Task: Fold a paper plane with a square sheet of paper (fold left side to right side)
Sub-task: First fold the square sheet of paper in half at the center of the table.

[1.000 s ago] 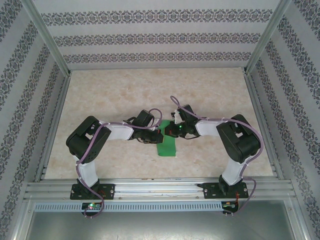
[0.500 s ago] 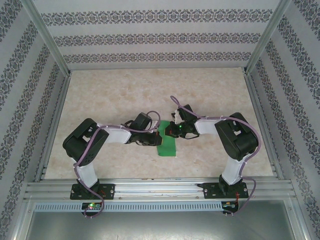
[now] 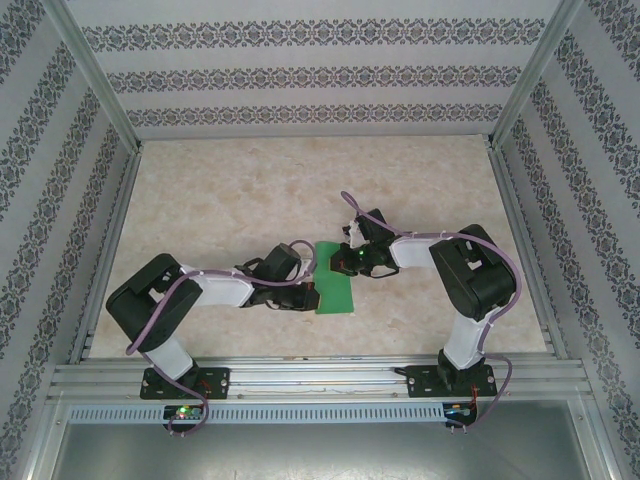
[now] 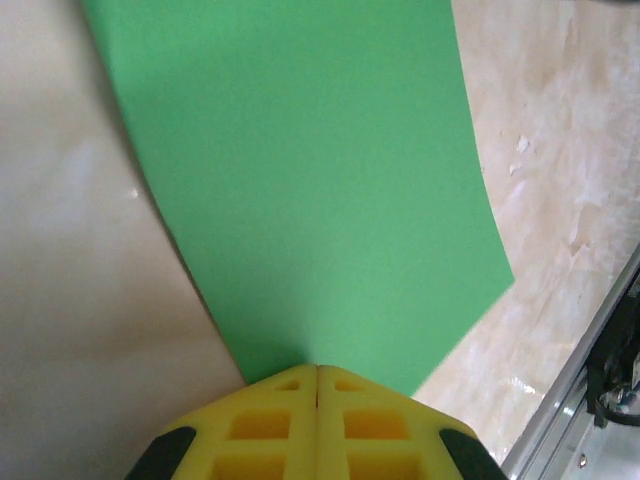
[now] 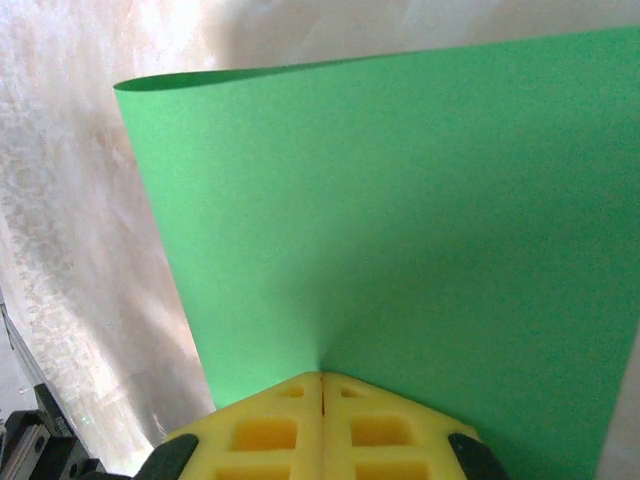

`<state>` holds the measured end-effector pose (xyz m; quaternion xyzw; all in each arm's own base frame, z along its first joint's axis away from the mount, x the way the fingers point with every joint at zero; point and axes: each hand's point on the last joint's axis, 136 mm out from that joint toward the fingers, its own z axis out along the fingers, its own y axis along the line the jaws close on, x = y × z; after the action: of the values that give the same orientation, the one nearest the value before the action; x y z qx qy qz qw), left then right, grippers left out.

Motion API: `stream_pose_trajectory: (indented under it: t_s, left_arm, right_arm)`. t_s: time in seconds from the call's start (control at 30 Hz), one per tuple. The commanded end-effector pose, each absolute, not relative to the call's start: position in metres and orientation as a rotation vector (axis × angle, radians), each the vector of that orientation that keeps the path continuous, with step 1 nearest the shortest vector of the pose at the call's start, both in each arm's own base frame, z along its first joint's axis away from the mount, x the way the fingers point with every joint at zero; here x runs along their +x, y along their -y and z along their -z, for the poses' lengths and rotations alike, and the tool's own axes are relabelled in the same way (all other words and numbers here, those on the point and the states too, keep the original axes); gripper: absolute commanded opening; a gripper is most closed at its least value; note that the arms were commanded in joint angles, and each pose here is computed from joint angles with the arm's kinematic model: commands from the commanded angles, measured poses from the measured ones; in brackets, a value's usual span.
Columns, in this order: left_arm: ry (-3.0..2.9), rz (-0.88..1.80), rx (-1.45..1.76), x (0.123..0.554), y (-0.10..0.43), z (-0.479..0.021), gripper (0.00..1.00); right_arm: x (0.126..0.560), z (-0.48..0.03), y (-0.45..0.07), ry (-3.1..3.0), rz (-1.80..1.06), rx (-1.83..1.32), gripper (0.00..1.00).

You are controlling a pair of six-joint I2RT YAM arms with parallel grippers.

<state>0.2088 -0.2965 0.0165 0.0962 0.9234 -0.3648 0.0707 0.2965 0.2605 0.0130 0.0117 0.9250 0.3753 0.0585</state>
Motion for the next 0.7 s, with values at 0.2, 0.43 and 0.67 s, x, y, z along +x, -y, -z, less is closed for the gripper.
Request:
stream_pose_trajectory:
  t_s: [0.2, 0.43, 0.67]
  left_arm:
    - [-3.071, 0.958, 0.264, 0.141, 0.265, 0.02, 0.03]
    - [-3.046, 0.97, 0.269, 0.142, 0.266, 0.01, 0.03]
    - [-2.902, 1.081, 0.258, 0.176, 0.277, -0.032, 0.04]
  right_arm:
    - [0.281, 0.036, -0.217, -2.97, -0.847, 0.159, 0.0]
    - [0.28, 0.033, -0.219, -2.965, -0.863, 0.144, 0.0]
    - [0.279, 0.026, -0.224, -2.949, -0.883, 0.108, 0.0]
